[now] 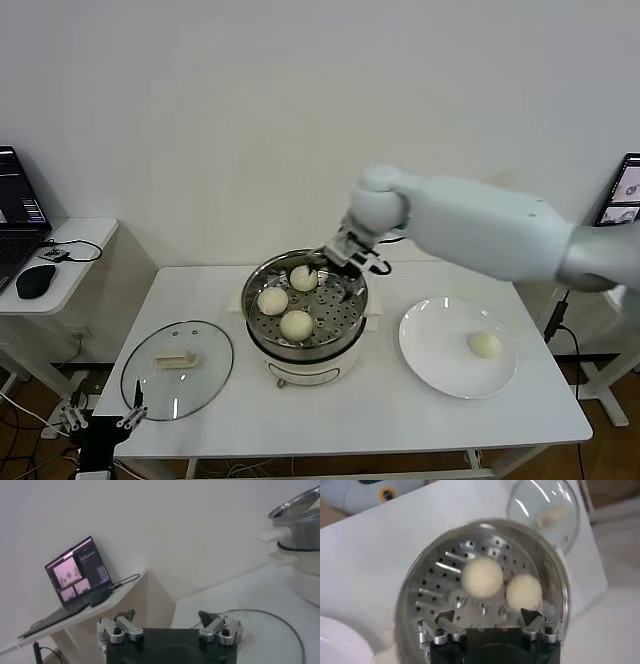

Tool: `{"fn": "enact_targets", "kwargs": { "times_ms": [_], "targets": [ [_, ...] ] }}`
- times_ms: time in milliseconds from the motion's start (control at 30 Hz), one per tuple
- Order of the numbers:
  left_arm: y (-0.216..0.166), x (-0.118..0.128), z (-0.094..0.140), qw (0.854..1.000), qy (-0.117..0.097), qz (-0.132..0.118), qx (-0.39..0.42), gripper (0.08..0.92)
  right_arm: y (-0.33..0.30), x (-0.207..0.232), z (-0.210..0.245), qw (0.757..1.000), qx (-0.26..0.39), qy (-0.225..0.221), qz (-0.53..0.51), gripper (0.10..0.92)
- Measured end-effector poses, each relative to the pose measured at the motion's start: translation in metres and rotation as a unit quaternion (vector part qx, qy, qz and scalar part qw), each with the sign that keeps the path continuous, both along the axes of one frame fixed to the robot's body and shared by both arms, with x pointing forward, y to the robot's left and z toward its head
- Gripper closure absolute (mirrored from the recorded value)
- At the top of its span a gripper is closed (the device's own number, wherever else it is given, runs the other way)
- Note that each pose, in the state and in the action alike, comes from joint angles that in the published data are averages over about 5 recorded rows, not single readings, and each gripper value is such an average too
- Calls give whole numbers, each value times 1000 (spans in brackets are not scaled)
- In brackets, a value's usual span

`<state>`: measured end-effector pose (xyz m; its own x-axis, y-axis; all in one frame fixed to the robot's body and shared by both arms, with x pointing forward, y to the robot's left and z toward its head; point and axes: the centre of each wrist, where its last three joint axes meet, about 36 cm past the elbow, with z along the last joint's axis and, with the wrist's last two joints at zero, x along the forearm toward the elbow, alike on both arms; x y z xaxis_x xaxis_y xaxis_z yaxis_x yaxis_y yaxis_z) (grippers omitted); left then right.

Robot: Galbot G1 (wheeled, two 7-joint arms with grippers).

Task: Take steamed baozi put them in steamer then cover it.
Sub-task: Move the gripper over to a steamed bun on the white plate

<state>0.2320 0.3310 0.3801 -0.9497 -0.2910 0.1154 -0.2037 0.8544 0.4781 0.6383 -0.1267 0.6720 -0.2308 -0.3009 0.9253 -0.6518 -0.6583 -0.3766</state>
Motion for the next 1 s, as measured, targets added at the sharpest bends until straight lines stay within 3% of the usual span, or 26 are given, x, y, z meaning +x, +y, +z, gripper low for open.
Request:
{"fn": "enact_targets", "kwargs": {
  "times_ms": [233, 533, 1000],
  "targets": [
    [-4, 2, 0, 1000, -1, -8, -1, 177, -93, -10, -10, 992, 8, 6, -122, 200],
    [-6, 2, 0, 1000, 2, -13, 2, 177, -203, -30, -59, 971, 0, 20, -239, 200],
    [-5, -1, -1, 1000, 7, -11, 4, 177, -287, -45, -126, 941, -40, 26, -334, 199]
  ]
}}
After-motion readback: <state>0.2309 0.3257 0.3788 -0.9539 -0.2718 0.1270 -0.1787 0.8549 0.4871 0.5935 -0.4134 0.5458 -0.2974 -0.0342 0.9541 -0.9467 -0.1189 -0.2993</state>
